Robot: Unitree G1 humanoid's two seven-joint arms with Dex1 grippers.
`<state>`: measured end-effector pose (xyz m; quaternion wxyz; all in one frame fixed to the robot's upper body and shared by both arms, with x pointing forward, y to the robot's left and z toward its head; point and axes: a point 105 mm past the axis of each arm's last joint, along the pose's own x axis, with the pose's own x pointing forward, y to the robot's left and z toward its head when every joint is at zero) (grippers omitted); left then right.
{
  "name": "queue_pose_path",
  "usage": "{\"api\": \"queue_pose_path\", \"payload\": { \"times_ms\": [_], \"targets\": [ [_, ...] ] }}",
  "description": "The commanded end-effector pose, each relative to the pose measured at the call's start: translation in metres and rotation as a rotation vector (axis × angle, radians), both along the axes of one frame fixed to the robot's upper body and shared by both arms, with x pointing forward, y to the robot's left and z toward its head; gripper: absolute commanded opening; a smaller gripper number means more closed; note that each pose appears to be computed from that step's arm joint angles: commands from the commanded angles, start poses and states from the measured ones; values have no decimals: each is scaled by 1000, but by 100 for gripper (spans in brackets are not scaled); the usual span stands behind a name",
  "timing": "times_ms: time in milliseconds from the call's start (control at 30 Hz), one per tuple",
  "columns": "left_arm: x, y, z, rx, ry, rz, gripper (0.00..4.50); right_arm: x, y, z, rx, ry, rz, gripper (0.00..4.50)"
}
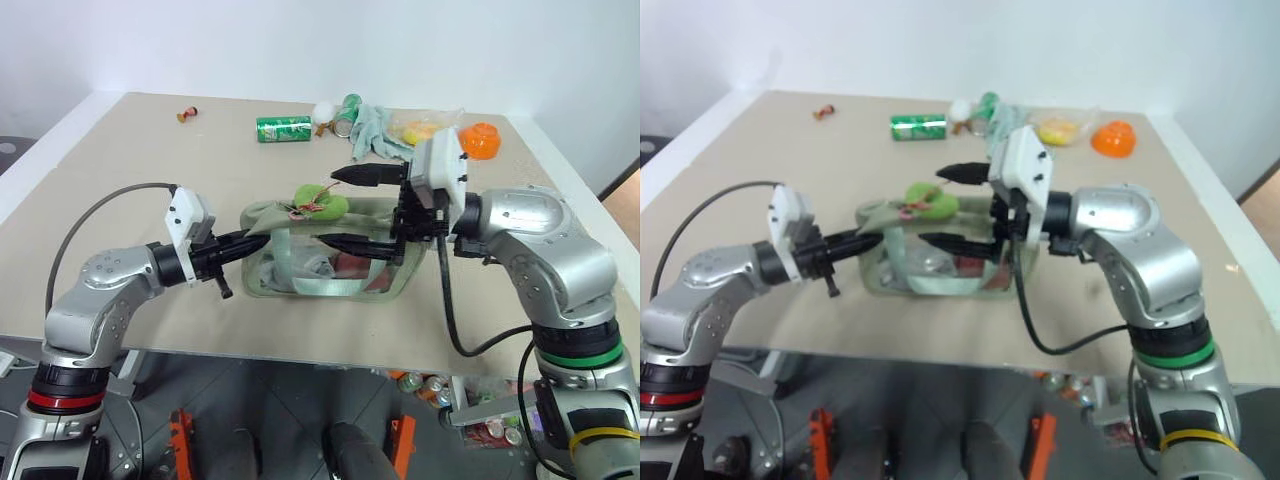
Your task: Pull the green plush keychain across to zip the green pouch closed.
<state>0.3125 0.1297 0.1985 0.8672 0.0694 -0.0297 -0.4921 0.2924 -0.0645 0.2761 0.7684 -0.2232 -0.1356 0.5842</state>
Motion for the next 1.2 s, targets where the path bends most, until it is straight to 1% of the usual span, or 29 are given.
{"api": "queue_pose_path", "payload": {
  "times_ms": [33,333,367,400,433,567,633,667,700,733,767,967,1100,1200],
  "targets": [
    [-4,-10,5,7,-23,-34,0,3,3,9,-1,-62,3,446],
    [-6,-12,3,-3,-18,-33,0,19,-1,-5,-35,-58,-32,446],
    [-6,-12,3,-3,-18,-31,0,20,-2,-6,-35,-57,-37,392],
    [-6,-12,3,-4,-17,-30,0,21,-3,-7,-36,-59,-40,375],
    [-6,-12,2,-3,-16,-29,0,22,-3,-7,-35,-61,-42,326],
    [-6,-11,2,1,-14,-25,0,22,-4,-7,-28,-54,-41,185],
    [-6,-11,2,2,-13,-24,0,21,-4,-7,-25,-52,-39,123],
    [-6,-11,1,4,-13,-24,0,21,-4,-7,-24,-52,-40,81],
    [-6,-11,1,5,-12,-25,0,21,-5,-7,-23,-52,-40,55],
    [-6,-11,0,7,-12,-25,0,21,-5,-7,-22,-53,-41,18],
    [-6,-11,0,7,-11,-26,0,20,-5,-7,-22,-53,-42,2],
    [-5,-11,2,-6,-8,-18,0,22,-13,-6,-23,-65,-64,2],
    [-4,-8,2,-4,-5,-8,0,28,-26,5,-2,-111,-120,2],
    [-4,-7,1,5,-3,-5,0,34,-46,13,7,-145,-185,2]
  ]
}}
